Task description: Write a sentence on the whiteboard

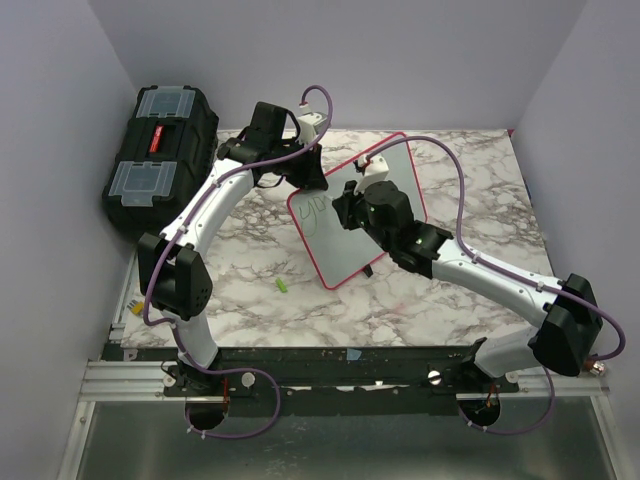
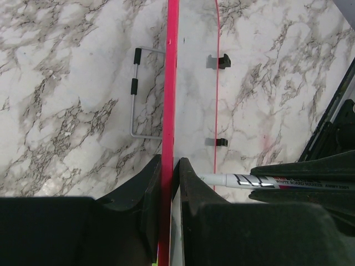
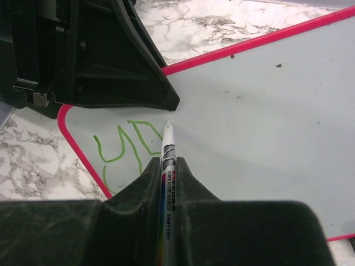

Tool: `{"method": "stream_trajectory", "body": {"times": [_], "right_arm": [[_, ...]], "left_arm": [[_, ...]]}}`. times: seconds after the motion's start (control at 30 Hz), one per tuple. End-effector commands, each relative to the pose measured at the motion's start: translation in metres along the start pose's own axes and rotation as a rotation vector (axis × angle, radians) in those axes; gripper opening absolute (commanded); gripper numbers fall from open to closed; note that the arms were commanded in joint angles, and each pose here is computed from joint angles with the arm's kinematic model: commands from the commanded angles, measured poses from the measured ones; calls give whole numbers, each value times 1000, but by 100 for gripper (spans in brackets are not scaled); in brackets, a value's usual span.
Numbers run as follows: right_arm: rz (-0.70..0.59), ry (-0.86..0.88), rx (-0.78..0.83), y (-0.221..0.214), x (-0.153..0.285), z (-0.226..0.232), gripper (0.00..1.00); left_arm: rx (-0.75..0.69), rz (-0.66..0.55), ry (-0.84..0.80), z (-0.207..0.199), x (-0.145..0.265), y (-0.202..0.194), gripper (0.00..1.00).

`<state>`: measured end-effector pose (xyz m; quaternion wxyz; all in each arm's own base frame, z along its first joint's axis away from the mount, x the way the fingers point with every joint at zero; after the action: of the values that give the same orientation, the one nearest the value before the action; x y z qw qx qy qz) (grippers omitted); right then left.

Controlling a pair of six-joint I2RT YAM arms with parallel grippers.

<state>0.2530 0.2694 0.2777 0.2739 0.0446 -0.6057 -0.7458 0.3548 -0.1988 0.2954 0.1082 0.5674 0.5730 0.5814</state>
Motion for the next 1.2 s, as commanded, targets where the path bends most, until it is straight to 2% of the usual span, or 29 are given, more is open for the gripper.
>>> {"method": "stream_trajectory", "body": {"times": [0.0, 0.47, 1.17], "right_arm": [[18, -1, -16, -7, -2, 0, 1], [99, -28, -34, -31, 10, -11, 1], [54, -117, 10, -18, 4, -16, 1]], "left_arm": [[-72, -32, 26, -7, 12, 7, 0], [-72, -37, 21, -8, 12, 8, 0], [-75, -38, 18, -10, 13, 7, 0]]}}
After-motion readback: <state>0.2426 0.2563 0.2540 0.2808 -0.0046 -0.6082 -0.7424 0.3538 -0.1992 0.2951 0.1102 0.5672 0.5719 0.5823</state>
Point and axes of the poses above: each gripper's point midway between its finger pads, its own x axis back along the fingers, its own z axis along the line the jaws close on, y = z × x, the point moved 9 cm from there along x, back along the fingers, and after that the axes turned 4 degrees about -x, right-handed, at the moved point
